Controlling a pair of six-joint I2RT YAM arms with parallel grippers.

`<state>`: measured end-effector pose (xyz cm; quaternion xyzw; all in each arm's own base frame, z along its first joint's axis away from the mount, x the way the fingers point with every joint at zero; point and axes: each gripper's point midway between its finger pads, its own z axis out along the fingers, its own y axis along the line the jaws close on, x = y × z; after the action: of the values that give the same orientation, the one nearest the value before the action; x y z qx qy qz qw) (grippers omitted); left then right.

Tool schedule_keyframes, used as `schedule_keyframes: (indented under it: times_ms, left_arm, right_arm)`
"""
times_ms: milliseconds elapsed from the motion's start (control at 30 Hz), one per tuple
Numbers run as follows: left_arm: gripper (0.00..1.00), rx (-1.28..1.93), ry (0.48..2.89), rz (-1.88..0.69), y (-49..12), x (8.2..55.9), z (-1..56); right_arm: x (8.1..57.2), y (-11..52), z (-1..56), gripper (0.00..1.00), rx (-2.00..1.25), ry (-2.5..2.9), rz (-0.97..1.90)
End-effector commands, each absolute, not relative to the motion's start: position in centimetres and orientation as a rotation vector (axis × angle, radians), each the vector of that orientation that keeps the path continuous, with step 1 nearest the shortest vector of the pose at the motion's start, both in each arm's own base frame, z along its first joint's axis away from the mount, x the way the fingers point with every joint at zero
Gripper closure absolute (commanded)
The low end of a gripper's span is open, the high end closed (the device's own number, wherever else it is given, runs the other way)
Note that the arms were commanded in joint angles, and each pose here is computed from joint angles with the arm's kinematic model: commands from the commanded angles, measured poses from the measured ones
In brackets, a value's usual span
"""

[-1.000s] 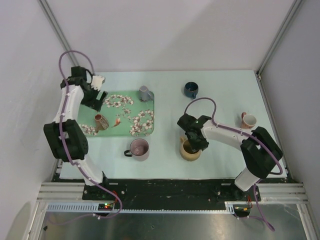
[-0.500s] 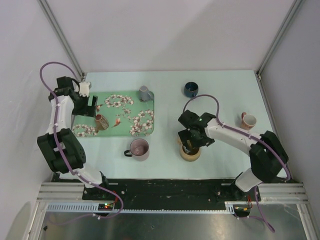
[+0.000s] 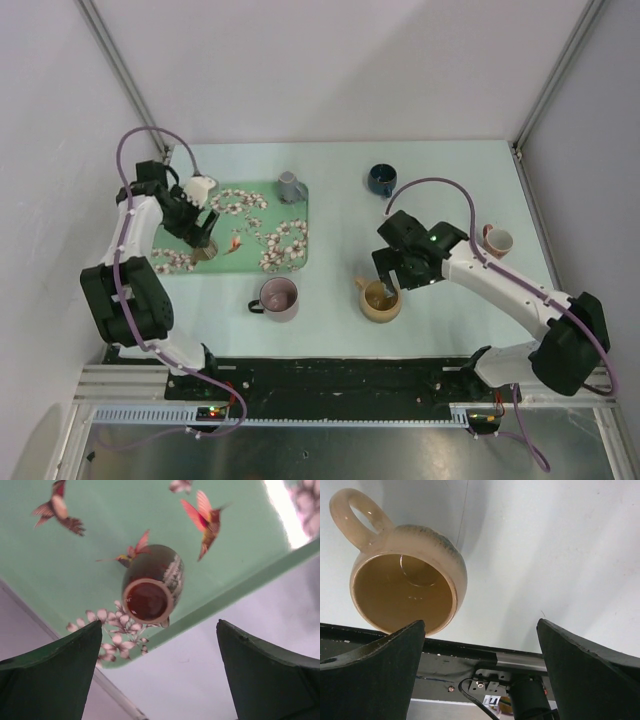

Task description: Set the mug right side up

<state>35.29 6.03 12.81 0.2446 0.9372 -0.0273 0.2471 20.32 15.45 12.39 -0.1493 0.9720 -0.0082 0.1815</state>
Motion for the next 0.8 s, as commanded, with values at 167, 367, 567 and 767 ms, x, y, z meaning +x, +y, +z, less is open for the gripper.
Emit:
schedule_keyframes:
  times_ms: [167, 367, 567, 767]
  left_arm:
    - [0.0, 1.646, 2.205, 0.023, 7.3, 34.7, 11.7]
    - [0.0, 1.641, 2.24, -0.013, 8.1, 36.6, 10.7]
    - [0.0, 1.413, 2.363, -0.135, 7.3, 38.2, 9.5]
    - [0.0, 1.385, 2.429, -0.199, 7.2, 37.6, 7.4]
  right_arm:
    - [20.8, 15.1, 14.2, 0.01, -0.343, 2.647, 0.007]
    - [20.8, 15.5, 13.3, 0.01, -0.326, 2.649, 0.028]
    - [21.1, 16.4, 12.6, 0.01, -0.347, 2.661, 0.053]
    - [21.2, 16.3, 12.5, 0.01, -0.347, 2.662, 0.048]
